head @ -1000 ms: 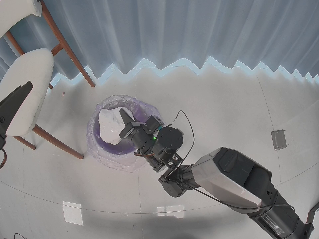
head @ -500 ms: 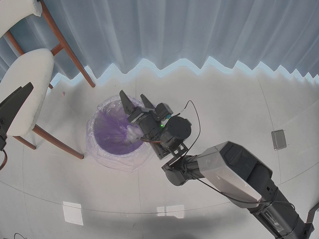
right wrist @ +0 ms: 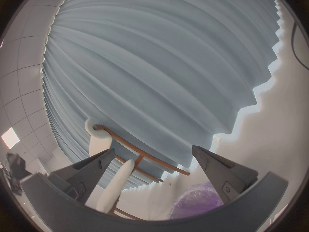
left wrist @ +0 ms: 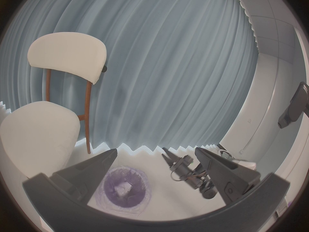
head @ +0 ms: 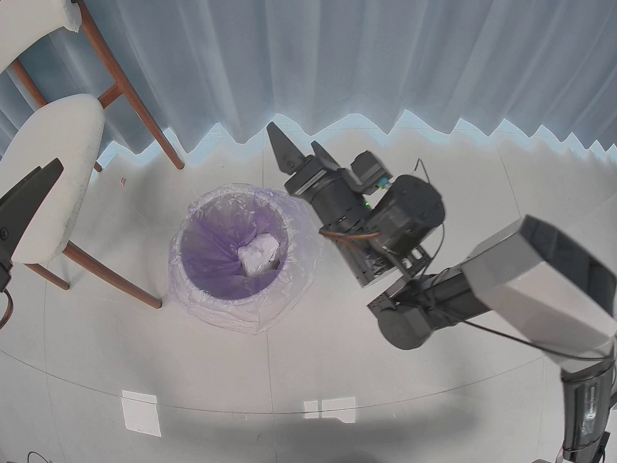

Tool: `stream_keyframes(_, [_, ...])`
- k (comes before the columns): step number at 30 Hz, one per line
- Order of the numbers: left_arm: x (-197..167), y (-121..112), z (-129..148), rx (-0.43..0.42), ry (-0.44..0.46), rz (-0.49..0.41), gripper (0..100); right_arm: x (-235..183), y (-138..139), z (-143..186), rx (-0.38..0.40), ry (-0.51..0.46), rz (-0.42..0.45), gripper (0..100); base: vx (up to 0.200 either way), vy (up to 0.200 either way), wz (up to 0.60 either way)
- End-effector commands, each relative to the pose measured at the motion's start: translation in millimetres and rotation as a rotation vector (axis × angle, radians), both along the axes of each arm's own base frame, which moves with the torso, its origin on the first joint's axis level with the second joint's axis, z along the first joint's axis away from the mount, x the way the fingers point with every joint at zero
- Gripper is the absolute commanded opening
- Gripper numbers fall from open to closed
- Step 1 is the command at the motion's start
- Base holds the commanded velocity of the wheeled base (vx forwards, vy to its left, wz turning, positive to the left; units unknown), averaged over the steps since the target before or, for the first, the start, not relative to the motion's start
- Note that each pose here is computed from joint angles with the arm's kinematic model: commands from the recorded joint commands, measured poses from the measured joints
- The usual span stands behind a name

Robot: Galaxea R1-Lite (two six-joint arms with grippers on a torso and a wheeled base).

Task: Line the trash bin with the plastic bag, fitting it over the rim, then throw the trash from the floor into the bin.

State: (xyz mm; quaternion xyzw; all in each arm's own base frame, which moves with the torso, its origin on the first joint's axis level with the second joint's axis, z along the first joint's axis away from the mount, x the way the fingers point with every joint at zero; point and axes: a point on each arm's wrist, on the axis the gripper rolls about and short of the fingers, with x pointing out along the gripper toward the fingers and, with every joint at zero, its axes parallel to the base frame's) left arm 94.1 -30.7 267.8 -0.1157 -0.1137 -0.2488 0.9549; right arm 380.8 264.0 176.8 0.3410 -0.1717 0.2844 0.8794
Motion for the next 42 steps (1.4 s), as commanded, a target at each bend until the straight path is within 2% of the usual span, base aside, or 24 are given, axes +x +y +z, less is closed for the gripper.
stream_keyframes(1, [0.2, 0.0, -5.0, 0.050, -0.009, 0.016, 100, -129.2, -104.7, 112.8, -0.025, -0.162, -0.075, 100, 0.000, 0.000, 0.00])
stream_keyframes(3, [-0.3, 0.0, -8.3, 0.071, -0.009, 0.020, 100, -147.6, -132.9, 111.5, -0.100, -0.191, -0.147, 100, 0.000, 0.000, 0.00])
stream_keyframes(4, [-0.3, 0.0, -8.3, 0.071, -0.009, 0.020, 100, -147.6, -132.9, 111.5, -0.100, -0.191, -0.147, 100, 0.000, 0.000, 0.00])
stream_keyframes(5, [-0.6, -0.1, -9.0, 0.086, -0.016, 0.023, 100, -171.4, -160.5, 110.6, -0.172, -0.230, -0.200, 100, 0.000, 0.000, 0.00])
stream_keyframes(7, [-1.0, -0.1, -8.9, 0.089, -0.019, 0.023, 100, -181.6, -172.2, 109.4, -0.198, -0.239, -0.218, 100, 0.000, 0.000, 0.00])
stream_keyframes(8, [-5.2, 0.6, -8.7, 0.095, -0.034, 0.023, 100, -205.5, -196.4, 110.6, -0.240, -0.277, -0.258, 100, 0.000, 0.000, 0.00])
stream_keyframes(9, [-9.1, 1.8, -9.0, 0.099, -0.045, 0.027, 100, -216.2, -207.9, 110.3, -0.262, -0.287, -0.286, 100, 0.000, 0.000, 0.00])
stream_keyframes(11, [-13.5, 3.6, -10.7, 0.101, -0.042, 0.039, 100, -233.8, -229.4, 109.5, -0.311, -0.278, -0.375, 100, 0.000, 0.000, 0.00])
stream_keyframes(14, [-25.9, 9.1, -13.2, 0.096, -0.037, 0.073, 100, -259.6, -247.8, 106.3, -0.348, -0.229, -0.442, 100, 0.000, 0.000, 0.00])
stream_keyframes(16, [-32.4, 12.7, -17.4, 0.097, -0.014, 0.115, 100, -273.6, -251.8, 101.6, -0.356, -0.197, -0.446, 100, 0.000, 0.000, 0.00])
stream_keyframes(19, [-58.9, 22.3, -31.1, 0.100, 0.028, 0.218, 100, -316.0, -256.6, 85.7, -0.384, -0.122, -0.453, 100, 0.000, 0.000, 0.00])
stream_keyframes(20, [-58.9, 22.3, -31.1, 0.100, 0.028, 0.218, 100, -316.0, -256.6, 85.7, -0.384, -0.122, -0.453, 100, 0.000, 0.000, 0.00])
stream_keyframes(21, [-76.2, 25.8, -36.4, 0.099, 0.029, 0.259, 100, -335.6, -257.9, 74.1, -0.414, -0.063, -0.446, 100, 0.000, 0.000, 0.00])
stream_keyframes(23, [-76.2, 25.8, -36.4, 0.099, 0.029, 0.259, 100, -335.6, -257.9, 74.1, -0.414, -0.063, -0.446, 100, 0.000, 0.000, 0.00])
stream_keyframes(24, [-102.4, 28.3, -48.5, 0.100, 0.041, 0.320, 100, -364.5, -259.8, 49.0, -0.461, 0.049, -0.425, 100, 0.000, 0.000, 0.00])
stream_keyframes(27, [-127.7, 28.4, -66.2, 0.101, 0.026, 0.342, 100, -394.4, -261.7, 28.5, -0.478, 0.104, -0.411, 100, 0.000, 0.000, 0.00])
stream_keyframes(29, [-127.7, 28.4, -66.2, 0.101, 0.026, 0.342, 100, -394.4, -261.7, 28.5, -0.478, 0.104, -0.411, 100, 0.000, 0.000, 0.00])
stream_keyframes(30, [-143.0, 28.6, -90.1, 0.101, 0.026, 0.345, 100, -414.2, -263.0, 9.0, -0.512, 0.126, -0.418, 100, 0.000, 0.000, 0.00])
stream_keyframes(31, [-147.8, 28.7, -100.4, 0.100, 0.023, 0.346, 100, -419.3, -263.5, 1.6, -0.531, 0.133, -0.427, 100, 0.000, 0.000, 0.00])
stream_keyframes(33, [-151.0, 28.0, -118.1, 0.104, 0.034, 0.355, 100, -424.6, -264.1, -12.1, -0.561, 0.144, -0.448, 100, 0.000, 0.000, 0.00])
stream_keyframes(34, [-151.0, 28.0, -118.1, 0.104, 0.034, 0.355, 100, -424.6, -264.1, -12.1, -0.561, 0.144, -0.448, 100, 0.000, 0.000, 0.00])
stream_keyframes(39, [-117.0, 28.0, -191.8, 0.180, 0.232, 0.378, 100, -400.8, -264.3, -78.0, -0.712, 0.286, -0.530, 100, 0.000, 0.000, 0.00])
stream_keyframes(40, [-117.1, 27.9, -188.7, 0.182, 0.199, 0.372, 100, -397.0, -264.6, -90.4, -0.728, 0.323, -0.541, 100, 0.000, 0.000, 0.00])
stream_keyframes(42, [-117.3, 28.0, -189.2, 0.186, 0.209, 0.379, 100, -398.1, -264.5, -92.8, -0.724, 0.336, -0.543, 100, 0.000, 0.000, 0.00])
